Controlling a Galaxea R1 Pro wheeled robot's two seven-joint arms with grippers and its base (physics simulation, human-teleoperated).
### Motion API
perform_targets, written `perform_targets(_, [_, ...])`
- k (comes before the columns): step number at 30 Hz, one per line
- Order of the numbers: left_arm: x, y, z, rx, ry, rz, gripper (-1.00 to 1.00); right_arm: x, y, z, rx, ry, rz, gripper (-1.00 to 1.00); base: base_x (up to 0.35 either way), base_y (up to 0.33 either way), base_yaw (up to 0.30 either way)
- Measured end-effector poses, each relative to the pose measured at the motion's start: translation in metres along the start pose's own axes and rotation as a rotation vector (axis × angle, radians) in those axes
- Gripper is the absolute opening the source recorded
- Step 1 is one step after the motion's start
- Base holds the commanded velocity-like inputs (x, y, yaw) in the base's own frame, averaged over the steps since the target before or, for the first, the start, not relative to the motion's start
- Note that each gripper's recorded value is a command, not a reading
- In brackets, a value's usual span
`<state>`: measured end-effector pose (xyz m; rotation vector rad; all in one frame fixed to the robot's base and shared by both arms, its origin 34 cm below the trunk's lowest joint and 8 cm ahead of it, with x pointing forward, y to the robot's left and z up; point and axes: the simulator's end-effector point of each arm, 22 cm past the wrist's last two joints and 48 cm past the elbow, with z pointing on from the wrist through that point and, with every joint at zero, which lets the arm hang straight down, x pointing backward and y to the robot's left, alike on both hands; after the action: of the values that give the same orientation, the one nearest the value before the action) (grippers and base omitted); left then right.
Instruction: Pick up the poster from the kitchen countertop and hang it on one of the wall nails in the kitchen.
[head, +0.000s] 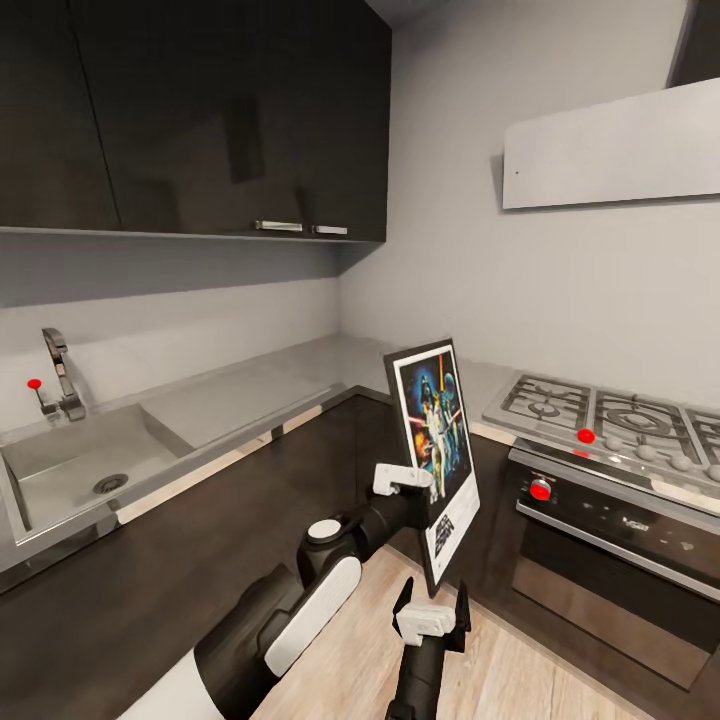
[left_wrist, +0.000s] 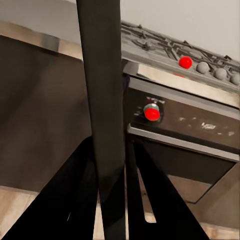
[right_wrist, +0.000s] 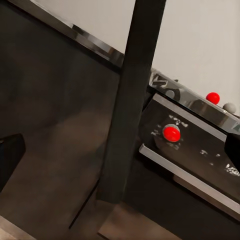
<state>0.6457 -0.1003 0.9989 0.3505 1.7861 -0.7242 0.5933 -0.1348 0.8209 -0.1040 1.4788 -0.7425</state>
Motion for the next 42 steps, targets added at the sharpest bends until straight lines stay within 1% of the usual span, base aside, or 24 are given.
perform_targets(3, [0.003,-0.001,0.000,-0.001,0.003,0.004,-1.00,0.000,0.000,0.000,0.000,0.000,-0.001,1.00,0.000,0.000,0.000])
perform_targets(9, [-0.001,-0.001,0.000,-0.002,-0.025,-0.004,-1.00,0.000,0.000,0.000,0.000,0.000,-0.001,1.00,0.000,0.000,0.000])
perform_targets(19, [-0.002,-0.002,0.000,0.000,-0.030,-0.004,-1.00,0.001,0.000,0.000,0.000,0.000,-0.002,1.00,0.000,0.000,0.000])
perform_targets(24, [0.000,-0.002,0.000,-0.002,-0.029,-0.001,-1.00,0.001,0.000,0.000,0.000,0.000,-0.002,1.00,0.000,0.000,0.000])
perform_targets(31, [0.009,-0.013,0.000,0.018,-0.012,0.025,-1.00,0.000,0.000,0.000,0.000,0.000,-0.001,1.00,0.000,0.000,0.000])
perform_targets(42, [0.011,-0.013,0.000,0.019,-0.009,0.031,-1.00,0.000,0.000,0.000,-0.001,0.000,-0.001,1.00,0.000,0.000,0.000])
